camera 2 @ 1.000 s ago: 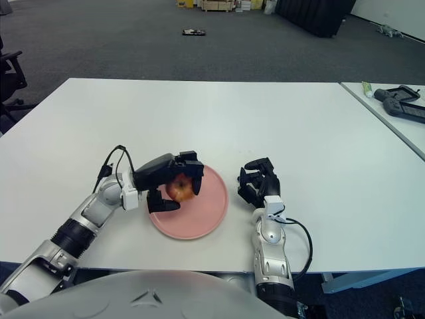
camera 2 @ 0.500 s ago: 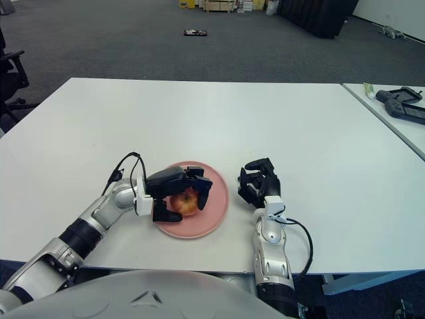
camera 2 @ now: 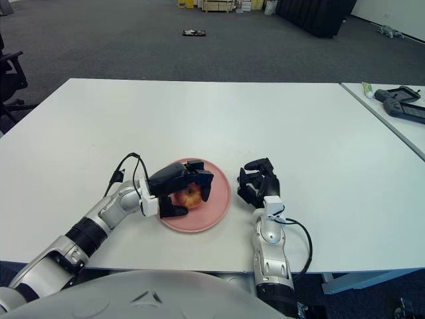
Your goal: Put the apple into the plate.
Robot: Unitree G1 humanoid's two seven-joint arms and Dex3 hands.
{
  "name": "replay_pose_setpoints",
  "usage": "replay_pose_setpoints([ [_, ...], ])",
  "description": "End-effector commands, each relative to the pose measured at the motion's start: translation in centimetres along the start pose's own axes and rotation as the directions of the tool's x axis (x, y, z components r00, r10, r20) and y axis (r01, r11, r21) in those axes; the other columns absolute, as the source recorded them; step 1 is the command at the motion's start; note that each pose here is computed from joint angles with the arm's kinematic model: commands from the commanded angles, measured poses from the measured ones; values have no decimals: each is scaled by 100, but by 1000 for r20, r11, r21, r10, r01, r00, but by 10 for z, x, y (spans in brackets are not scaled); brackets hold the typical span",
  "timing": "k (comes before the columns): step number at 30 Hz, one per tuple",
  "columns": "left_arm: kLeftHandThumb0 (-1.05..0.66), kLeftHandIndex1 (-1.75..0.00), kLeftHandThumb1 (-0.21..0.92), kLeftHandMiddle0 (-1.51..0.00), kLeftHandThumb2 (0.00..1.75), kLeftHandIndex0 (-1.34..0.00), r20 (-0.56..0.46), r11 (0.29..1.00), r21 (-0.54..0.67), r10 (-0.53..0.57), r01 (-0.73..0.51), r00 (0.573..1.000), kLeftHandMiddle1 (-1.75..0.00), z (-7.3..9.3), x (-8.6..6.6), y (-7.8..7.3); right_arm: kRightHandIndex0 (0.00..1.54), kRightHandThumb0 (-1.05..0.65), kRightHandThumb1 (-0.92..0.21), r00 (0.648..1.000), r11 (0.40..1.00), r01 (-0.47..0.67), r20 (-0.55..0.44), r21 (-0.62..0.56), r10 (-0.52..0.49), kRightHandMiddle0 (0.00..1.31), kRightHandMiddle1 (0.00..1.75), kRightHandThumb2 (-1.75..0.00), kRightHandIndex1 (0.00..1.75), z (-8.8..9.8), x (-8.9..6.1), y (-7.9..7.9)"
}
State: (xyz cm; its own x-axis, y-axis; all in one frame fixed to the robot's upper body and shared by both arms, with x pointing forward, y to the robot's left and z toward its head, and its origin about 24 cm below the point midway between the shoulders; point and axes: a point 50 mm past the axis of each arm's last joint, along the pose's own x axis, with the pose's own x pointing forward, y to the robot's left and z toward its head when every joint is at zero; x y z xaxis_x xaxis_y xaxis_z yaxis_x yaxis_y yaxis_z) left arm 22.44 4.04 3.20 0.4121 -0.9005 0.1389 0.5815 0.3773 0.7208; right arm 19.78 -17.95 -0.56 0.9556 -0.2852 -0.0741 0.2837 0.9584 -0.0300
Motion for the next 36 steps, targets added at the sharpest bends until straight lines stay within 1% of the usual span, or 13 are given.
replay_pose_setpoints([
  [1,0,-175,8,-85,155,-56,-76,999,-12,-36,36,996,-159,-11,-10,-19,57,-38,-68,1000,1000,-2,-1,1,2,34,175,-85,139,0,1,-1],
  [6,0,-175,13,-78,151,-54,-52,999,12,33,-33,998,-164,-9,-9,-20,55,-38,-68,1000,1000,-11,-5,3,11,34,175,-86,140,0,2,-1],
  [13,-1,-163,16,-68,146,-62,-40,996,12,86,-85,996,-174,-7,-10,-16,57,-38,-68,1000,1000,-18,-9,-4,18,34,175,-85,142,-1,2,-2],
  [17,-1,-169,24,-59,139,-55,-48,996,24,82,-80,995,-173,-6,-11,-12,57,-38,-68,1000,1000,-14,-11,5,14,34,175,-85,142,-1,3,-2],
  [20,-1,-173,43,-49,112,-45,-50,997,41,73,-71,996,-159,-5,-11,-9,57,-38,-69,1000,1000,-13,-10,11,13,34,175,-85,142,-1,3,-1],
  [21,-1,-173,59,-41,92,-36,-50,996,50,69,-67,996,-157,-5,-11,-8,57,-38,-69,1000,1000,-13,-10,13,13,34,175,-85,142,0,3,-1],
  [23,-18,-170,72,-27,73,-33,-51,996,67,65,-62,997,-148,-4,-11,-7,57,-38,-69,1000,1000,-12,-11,14,12,34,175,-85,142,0,3,-1],
  [25,-36,-158,54,-16,90,-13,-52,995,79,66,-62,996,-134,-4,-12,-6,57,-38,-68,1000,1000,-11,-13,13,11,34,175,-85,142,0,2,-1],
  [28,-49,-137,46,-6,98,-4,-50,994,85,72,-67,996,-118,-3,-13,-5,57,-38,-68,1000,1000,-11,-24,11,12,34,175,-85,141,0,2,-1],
  [29,-54,-132,47,-4,96,-3,-41,993,83,82,-79,996,-110,-2,-13,-4,57,-38,-68,999,1000,-10,-35,9,11,34,175,-85,141,-1,2,-1],
  [30,-64,-120,52,-3,88,-2,-33,993,81,90,-87,995,-90,-2,-13,-4,55,-38,-69,999,1000,-10,-44,8,10,33,175,-84,141,-1,2,-1],
  [33,-80,-98,64,-1,71,-1,-9,991,75,115,-114,993,-52,0,-14,-1,52,-38,-70,998,1000,0,-60,1,0,33,175,-83,141,-1,2,-1],
  [36,-91,-80,74,0,59,0,0,990,62,129,-129,992,-25,0,-18,3,51,-38,-70,998,1000,11,-60,-6,-11,32,175,-83,142,-1,2,-1],
])
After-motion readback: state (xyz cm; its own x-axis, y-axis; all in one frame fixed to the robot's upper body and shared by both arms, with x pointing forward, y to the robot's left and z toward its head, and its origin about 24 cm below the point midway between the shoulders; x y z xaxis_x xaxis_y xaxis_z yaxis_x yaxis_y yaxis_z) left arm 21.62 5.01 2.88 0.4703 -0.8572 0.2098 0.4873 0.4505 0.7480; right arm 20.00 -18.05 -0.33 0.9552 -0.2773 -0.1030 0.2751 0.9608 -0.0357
